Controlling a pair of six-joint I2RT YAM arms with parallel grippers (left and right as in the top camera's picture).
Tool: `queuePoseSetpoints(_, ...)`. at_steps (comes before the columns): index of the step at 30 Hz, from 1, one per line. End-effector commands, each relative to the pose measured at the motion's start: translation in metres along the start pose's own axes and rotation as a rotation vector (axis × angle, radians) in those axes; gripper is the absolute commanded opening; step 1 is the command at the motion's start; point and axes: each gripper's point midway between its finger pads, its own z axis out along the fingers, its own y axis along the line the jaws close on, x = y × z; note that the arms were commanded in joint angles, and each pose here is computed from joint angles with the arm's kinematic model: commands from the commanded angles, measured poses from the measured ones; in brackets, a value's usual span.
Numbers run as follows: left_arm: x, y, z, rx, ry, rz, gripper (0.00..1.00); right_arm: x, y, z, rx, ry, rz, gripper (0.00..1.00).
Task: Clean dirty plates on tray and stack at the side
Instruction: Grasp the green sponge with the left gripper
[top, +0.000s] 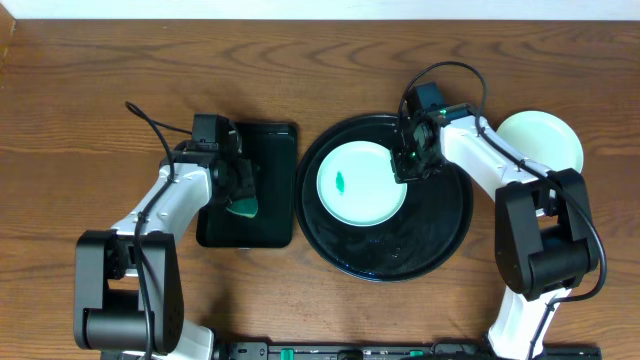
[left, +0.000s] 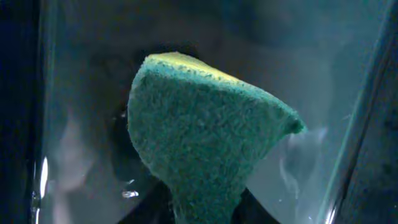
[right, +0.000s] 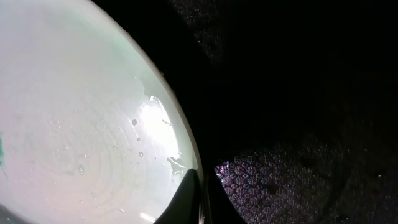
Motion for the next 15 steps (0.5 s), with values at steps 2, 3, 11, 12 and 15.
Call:
queuePoseSetpoints(2,0.000,-0.003,-0.002,0.015,-0.006,0.001,0.31,0.004,0.006,0.007,-0.011,0.020,-0.004,0.01)
queuePoseSetpoints(3,0.001,-0.003,-0.002,0.014,-0.004,0.001,0.33,0.004,0.006,0.007,-0.011,0.020,-0.004,0.01)
queuePoseSetpoints(11,0.011,0.000,0.002,0.008,0.022,-0.004,0.34,0.004,0.006,0.007,-0.011,0.019,-0.004,0.01)
queuePoseSetpoints(12,0.013,0.001,0.003,0.006,0.027,-0.005,0.34,0.004,0.006,0.007,-0.011,0.019,-0.005,0.01)
queuePoseSetpoints(15,0.017,0.002,0.005,0.003,0.038,-0.006,0.33,0.004,0.006,0.007,-0.012,0.017,-0.005,0.01)
